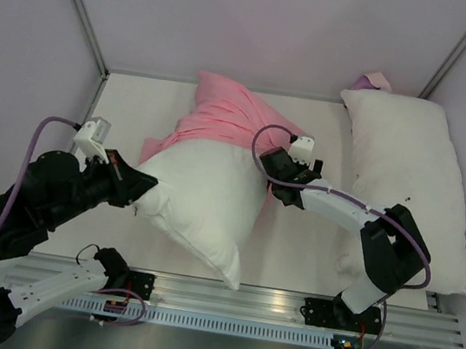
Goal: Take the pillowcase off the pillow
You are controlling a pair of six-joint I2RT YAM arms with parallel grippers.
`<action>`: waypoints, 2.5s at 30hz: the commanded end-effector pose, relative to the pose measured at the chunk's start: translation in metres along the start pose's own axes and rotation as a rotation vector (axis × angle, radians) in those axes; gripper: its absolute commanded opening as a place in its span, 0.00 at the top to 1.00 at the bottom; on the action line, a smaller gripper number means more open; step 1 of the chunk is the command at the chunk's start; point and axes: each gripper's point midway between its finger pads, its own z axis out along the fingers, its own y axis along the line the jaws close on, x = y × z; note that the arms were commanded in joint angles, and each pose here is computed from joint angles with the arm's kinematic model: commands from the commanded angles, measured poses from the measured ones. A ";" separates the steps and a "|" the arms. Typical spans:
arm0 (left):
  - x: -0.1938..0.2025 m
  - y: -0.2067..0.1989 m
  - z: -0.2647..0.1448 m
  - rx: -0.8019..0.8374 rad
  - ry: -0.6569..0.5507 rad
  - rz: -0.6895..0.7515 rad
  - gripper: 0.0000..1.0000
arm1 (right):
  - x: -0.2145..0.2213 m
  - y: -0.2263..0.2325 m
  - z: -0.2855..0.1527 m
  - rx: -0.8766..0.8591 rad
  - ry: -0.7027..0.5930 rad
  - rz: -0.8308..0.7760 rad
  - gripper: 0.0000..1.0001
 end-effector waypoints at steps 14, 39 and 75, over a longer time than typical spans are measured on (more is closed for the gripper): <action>-0.044 0.031 -0.125 0.112 -0.260 -0.110 0.98 | -0.095 -0.095 0.142 0.335 0.043 0.191 0.08; 0.008 0.136 0.201 -0.472 0.194 -0.020 0.71 | 0.004 0.020 -0.017 -0.387 0.091 0.166 1.00; 0.180 0.068 0.088 0.051 0.492 -0.301 0.00 | -0.048 0.012 -0.073 -0.526 -0.045 0.222 0.02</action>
